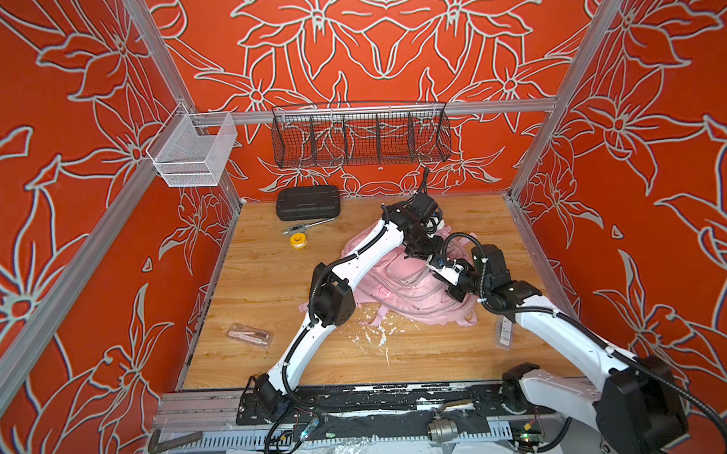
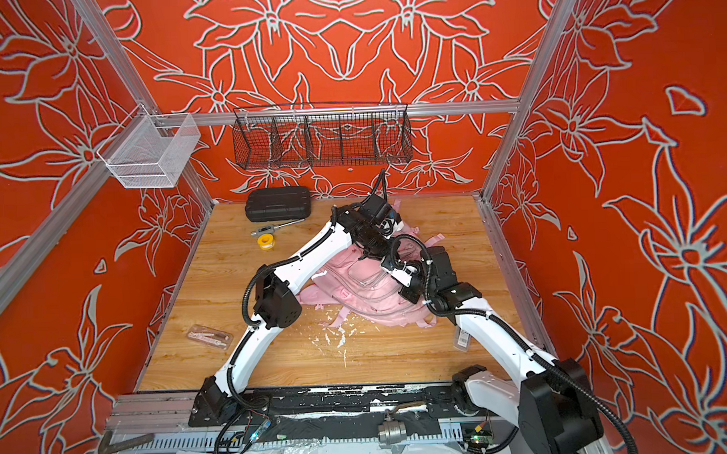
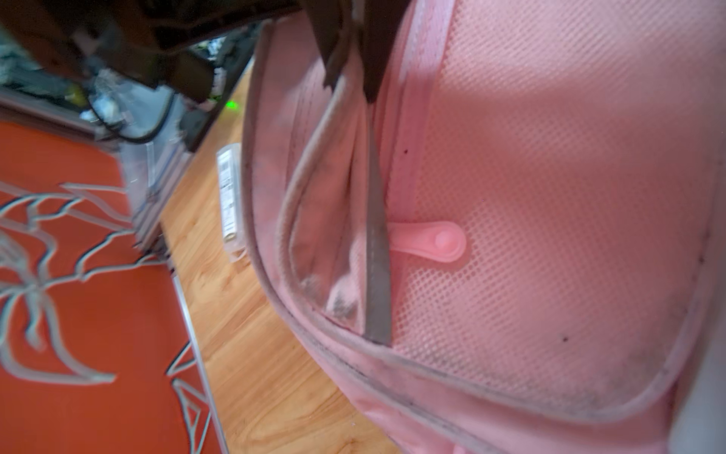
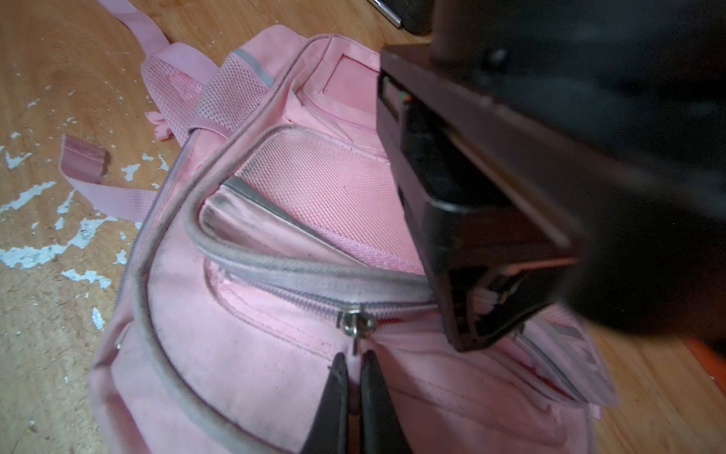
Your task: Pack the student bag
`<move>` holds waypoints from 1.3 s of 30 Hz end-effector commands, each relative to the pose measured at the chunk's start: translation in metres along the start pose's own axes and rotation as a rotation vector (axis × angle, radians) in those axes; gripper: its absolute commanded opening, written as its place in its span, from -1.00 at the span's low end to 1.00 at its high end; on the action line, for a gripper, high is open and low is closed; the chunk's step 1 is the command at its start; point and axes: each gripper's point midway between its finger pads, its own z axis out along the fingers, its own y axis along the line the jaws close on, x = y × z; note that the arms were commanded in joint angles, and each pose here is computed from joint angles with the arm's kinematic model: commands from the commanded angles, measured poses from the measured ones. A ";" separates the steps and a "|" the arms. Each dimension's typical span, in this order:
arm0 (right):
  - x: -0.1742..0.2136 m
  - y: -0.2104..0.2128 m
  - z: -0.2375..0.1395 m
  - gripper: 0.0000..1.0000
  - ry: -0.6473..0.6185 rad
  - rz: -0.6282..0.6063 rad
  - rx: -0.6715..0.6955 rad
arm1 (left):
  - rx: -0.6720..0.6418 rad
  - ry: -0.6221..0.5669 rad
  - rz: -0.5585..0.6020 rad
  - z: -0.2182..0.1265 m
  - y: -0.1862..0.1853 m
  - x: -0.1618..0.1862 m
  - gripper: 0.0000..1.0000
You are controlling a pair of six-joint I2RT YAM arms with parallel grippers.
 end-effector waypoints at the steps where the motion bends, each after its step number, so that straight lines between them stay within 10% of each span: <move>1: -0.011 -0.015 -0.015 -1.00 -0.003 -0.015 0.071 | 0.145 -0.053 -0.165 -0.015 -0.022 -0.020 -1.00; 15: -0.026 0.008 -0.033 -1.00 -0.043 0.009 0.000 | 0.361 -0.476 -0.389 -0.088 -0.059 -0.126 -1.00; 39: -0.050 0.016 0.023 -1.00 -0.116 0.159 0.027 | 0.439 -0.504 -0.463 -0.090 -0.068 -0.136 -1.00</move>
